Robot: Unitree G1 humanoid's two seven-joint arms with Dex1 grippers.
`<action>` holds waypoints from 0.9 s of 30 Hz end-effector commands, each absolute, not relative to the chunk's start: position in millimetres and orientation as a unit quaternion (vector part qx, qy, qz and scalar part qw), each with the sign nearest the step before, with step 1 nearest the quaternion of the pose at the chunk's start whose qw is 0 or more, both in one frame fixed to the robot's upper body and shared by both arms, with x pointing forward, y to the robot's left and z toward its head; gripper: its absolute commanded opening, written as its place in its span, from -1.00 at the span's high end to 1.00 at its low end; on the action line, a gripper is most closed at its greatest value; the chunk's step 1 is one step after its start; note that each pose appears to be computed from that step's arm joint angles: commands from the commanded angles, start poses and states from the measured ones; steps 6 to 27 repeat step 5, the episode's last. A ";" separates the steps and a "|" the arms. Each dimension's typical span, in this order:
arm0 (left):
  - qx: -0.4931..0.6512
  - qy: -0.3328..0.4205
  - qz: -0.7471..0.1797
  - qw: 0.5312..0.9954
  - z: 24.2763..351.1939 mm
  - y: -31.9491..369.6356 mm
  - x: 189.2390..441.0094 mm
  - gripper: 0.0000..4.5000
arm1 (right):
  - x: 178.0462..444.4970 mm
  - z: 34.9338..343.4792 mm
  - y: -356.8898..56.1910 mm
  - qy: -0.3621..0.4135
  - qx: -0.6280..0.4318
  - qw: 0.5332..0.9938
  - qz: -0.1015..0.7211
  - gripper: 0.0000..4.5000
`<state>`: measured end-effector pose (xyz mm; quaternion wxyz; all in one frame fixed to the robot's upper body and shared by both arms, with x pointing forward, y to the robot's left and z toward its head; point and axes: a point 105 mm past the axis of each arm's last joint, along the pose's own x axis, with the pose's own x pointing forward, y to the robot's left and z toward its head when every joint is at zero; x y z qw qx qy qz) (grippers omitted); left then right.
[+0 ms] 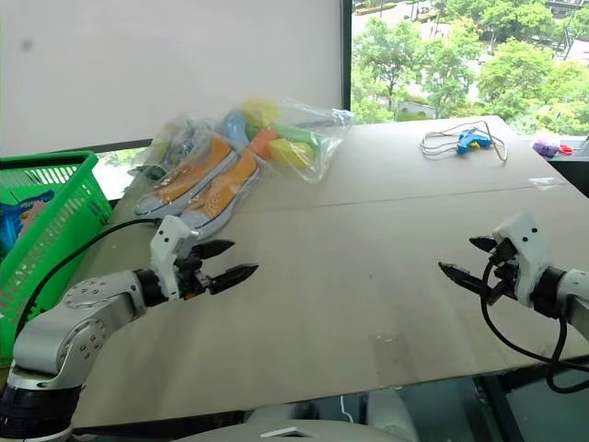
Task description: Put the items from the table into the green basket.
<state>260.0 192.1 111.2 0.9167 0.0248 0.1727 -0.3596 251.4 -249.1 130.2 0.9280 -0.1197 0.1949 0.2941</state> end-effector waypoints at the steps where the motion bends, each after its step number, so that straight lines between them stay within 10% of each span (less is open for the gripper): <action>1: 0.038 0.148 -0.361 0.920 122.1 193.9 255.6 -0.99 | 247.6 142.0 -251.3 0.177 -0.132 0.934 0.280 -1.00; 27: 0.034 0.143 -0.364 0.920 122.5 190.0 256.7 -0.99 | 245.9 141.6 -253.4 0.179 -0.131 0.936 0.273 -1.00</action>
